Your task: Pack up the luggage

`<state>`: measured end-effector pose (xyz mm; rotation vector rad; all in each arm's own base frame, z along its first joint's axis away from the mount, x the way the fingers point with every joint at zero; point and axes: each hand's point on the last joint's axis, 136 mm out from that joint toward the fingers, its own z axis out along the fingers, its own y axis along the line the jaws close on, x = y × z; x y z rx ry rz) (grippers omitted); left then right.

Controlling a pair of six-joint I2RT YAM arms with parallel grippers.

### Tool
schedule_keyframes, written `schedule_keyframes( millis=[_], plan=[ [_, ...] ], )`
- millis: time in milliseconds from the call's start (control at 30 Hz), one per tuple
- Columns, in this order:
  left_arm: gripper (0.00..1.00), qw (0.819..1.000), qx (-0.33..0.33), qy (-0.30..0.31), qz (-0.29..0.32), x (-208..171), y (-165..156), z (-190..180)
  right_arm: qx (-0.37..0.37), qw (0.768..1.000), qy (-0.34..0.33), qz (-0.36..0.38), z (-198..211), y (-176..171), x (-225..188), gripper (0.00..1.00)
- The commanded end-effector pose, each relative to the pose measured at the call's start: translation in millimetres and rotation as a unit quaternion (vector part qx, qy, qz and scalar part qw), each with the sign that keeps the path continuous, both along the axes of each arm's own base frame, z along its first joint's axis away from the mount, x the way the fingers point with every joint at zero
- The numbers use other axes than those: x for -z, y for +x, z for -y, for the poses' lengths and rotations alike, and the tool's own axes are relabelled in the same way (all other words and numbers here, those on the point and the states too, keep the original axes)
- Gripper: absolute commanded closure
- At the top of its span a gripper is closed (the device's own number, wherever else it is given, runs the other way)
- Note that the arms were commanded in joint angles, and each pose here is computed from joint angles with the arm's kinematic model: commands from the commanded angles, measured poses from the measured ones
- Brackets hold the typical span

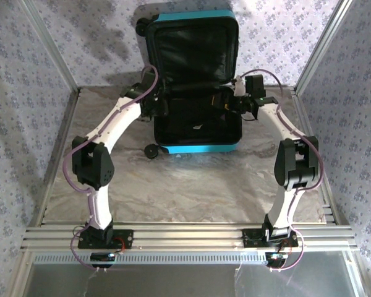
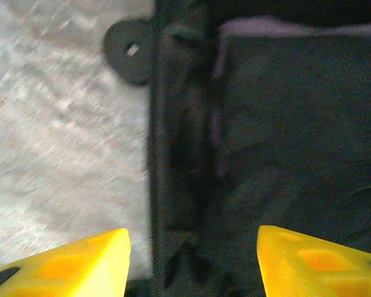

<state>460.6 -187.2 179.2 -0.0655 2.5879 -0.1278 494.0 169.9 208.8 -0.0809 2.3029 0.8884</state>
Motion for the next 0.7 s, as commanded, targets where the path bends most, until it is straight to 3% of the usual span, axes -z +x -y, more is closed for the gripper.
schedule_keyframes(
  millis=[0,333,500,667],
  plan=[
    [0.45,0.997,-0.035,0.064,-0.039,33,-17,-28,0.014,0.999,-0.031,0.031,14,-9,-23,0.31],
    [0.52,0.995,-0.040,0.073,-0.054,57,-31,-27,0.106,0.983,-0.076,0.126,55,1,-90,0.31],
    [0.66,0.996,-0.041,0.062,-0.051,64,-33,-18,0.134,0.969,-0.063,0.196,70,46,-140,0.31],
    [0.79,0.995,-0.045,0.072,-0.049,68,-37,-15,0.138,0.956,-0.073,0.249,72,117,-166,0.31]
  ],
)
